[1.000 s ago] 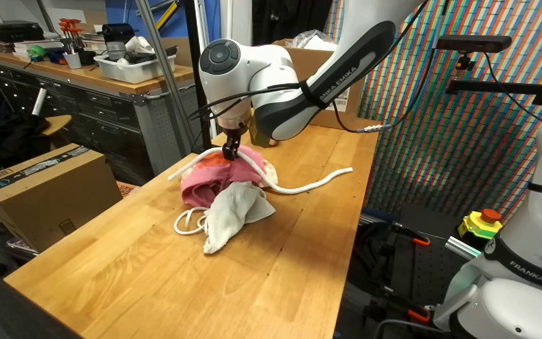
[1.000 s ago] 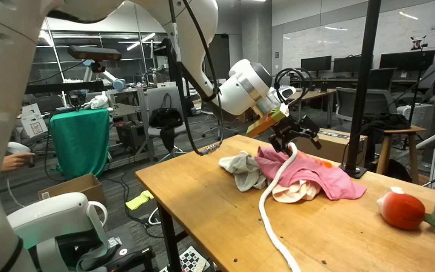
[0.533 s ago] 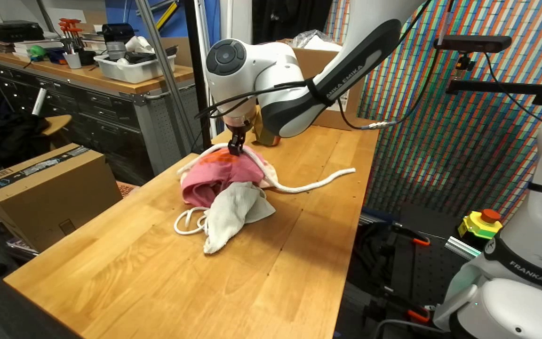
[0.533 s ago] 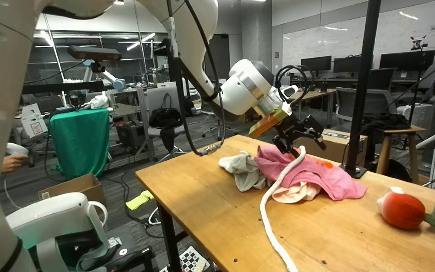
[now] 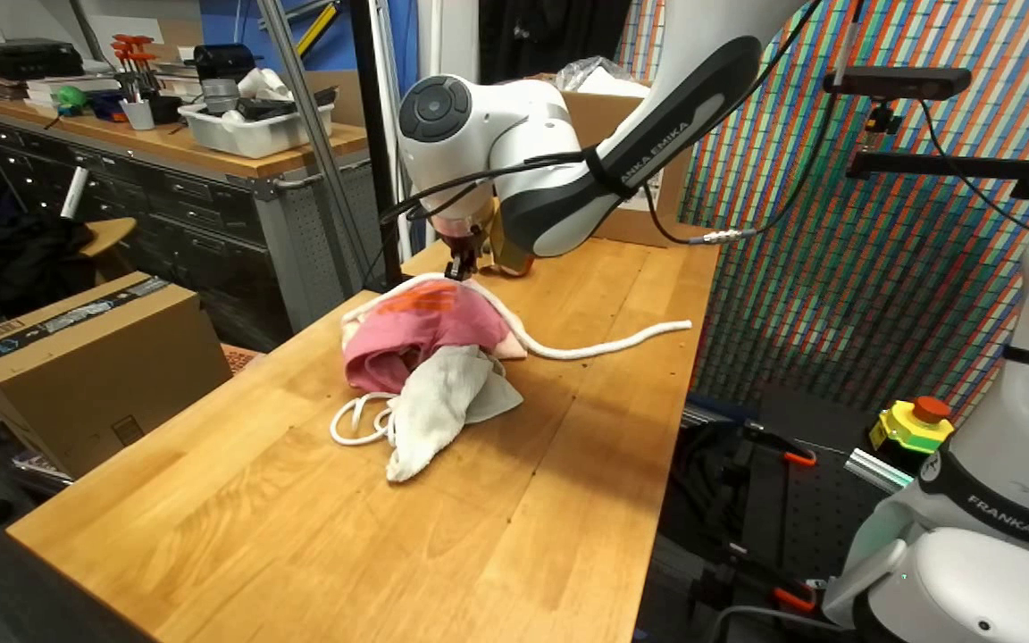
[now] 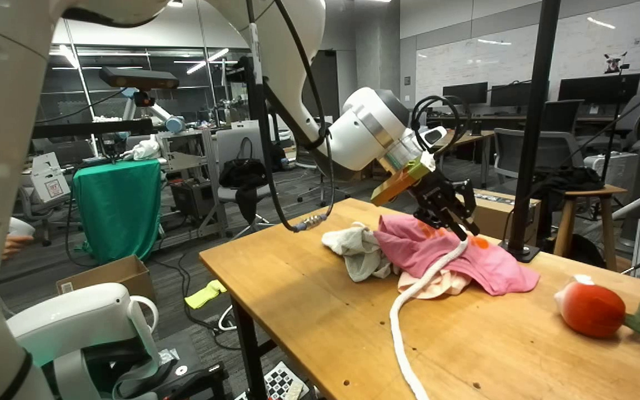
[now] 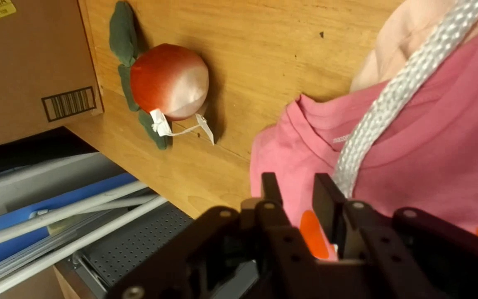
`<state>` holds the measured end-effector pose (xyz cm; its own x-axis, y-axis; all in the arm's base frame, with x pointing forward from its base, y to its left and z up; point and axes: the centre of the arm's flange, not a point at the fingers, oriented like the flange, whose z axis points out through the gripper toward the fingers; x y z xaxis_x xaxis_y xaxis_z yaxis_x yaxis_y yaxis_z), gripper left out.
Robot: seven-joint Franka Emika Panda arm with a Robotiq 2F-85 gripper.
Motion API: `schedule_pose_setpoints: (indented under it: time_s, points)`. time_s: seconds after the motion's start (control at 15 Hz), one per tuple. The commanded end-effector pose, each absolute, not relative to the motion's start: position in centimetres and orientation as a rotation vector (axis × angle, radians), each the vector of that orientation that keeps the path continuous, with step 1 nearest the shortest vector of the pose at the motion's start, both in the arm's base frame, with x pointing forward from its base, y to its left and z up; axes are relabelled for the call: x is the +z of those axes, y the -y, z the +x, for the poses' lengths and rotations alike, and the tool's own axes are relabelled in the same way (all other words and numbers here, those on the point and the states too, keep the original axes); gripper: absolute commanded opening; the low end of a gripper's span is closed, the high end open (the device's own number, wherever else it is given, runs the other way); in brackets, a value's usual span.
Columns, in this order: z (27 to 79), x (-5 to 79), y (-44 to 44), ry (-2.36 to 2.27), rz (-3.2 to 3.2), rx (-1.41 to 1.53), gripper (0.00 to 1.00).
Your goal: Put all the items on the table separately
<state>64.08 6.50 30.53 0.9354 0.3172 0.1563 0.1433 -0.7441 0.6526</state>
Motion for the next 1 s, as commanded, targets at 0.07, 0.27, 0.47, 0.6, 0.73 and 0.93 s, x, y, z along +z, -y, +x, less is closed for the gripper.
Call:
schedule_pose_setpoints:
  time_s: [0.07,0.27,0.47,0.6,0.73,0.93]
  points:
    - [63.4,31.2,-4.5,-0.274,2.39,0.32,0.03]
    - [63.3,30.7,-3.0,-0.235,2.393,0.278,0.06]
    - [63.4,30.2,-2.6,-0.214,2.414,0.254,0.37]
    - [63.6,29.9,-2.5,-0.2,2.428,0.243,0.53]
    - [63.8,29.5,-2.5,-0.188,2.446,0.226,0.67]
    - [64.1,29.2,-2.8,-0.158,2.485,0.211,0.89]
